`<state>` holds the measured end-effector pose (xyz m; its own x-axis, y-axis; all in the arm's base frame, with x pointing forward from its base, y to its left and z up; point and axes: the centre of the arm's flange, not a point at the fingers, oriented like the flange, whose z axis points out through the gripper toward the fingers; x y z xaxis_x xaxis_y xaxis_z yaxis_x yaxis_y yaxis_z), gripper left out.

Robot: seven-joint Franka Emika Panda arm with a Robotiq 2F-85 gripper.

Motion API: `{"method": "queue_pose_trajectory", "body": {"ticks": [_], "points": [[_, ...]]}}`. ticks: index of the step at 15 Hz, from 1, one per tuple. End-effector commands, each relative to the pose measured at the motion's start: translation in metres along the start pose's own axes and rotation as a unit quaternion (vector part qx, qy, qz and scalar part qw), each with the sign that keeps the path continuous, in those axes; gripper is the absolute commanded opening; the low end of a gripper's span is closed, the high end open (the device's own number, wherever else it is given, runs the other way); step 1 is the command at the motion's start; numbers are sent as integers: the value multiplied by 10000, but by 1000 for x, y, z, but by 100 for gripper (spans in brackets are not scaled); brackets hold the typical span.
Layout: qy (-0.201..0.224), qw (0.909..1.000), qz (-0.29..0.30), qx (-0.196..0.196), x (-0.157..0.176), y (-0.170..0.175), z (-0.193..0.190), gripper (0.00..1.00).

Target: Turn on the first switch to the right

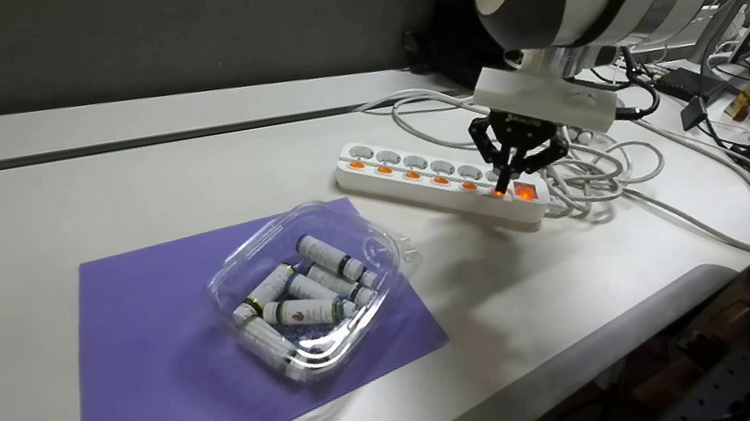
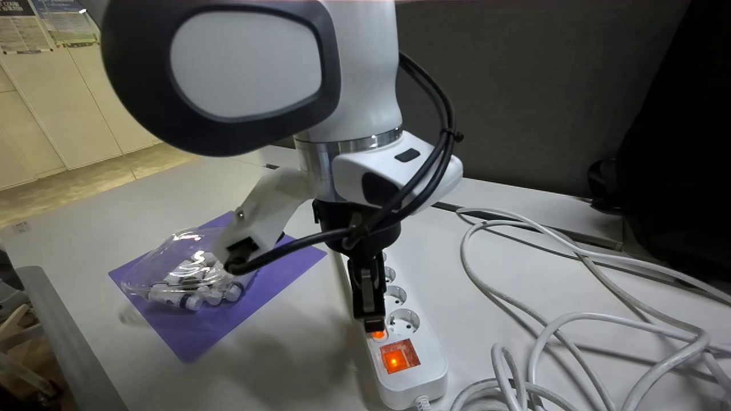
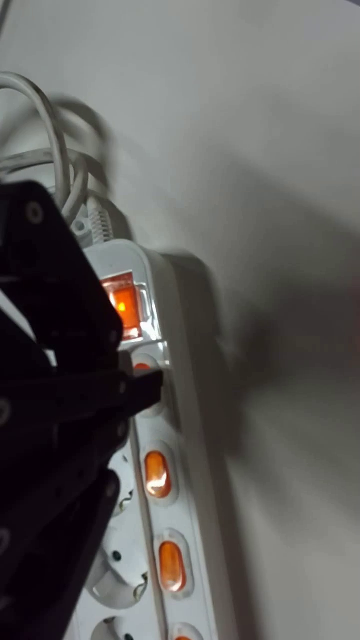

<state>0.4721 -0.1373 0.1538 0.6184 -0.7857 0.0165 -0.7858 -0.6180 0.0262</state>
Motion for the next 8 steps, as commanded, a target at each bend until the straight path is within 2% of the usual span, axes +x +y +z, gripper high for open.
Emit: {"method": "queue_pose_trajectory", "body": {"ticks": [1,8], "points": [[-99,9998,144,-38,7,6,3,0],[-120,9997,221,-72,9,6,7,0]]}}
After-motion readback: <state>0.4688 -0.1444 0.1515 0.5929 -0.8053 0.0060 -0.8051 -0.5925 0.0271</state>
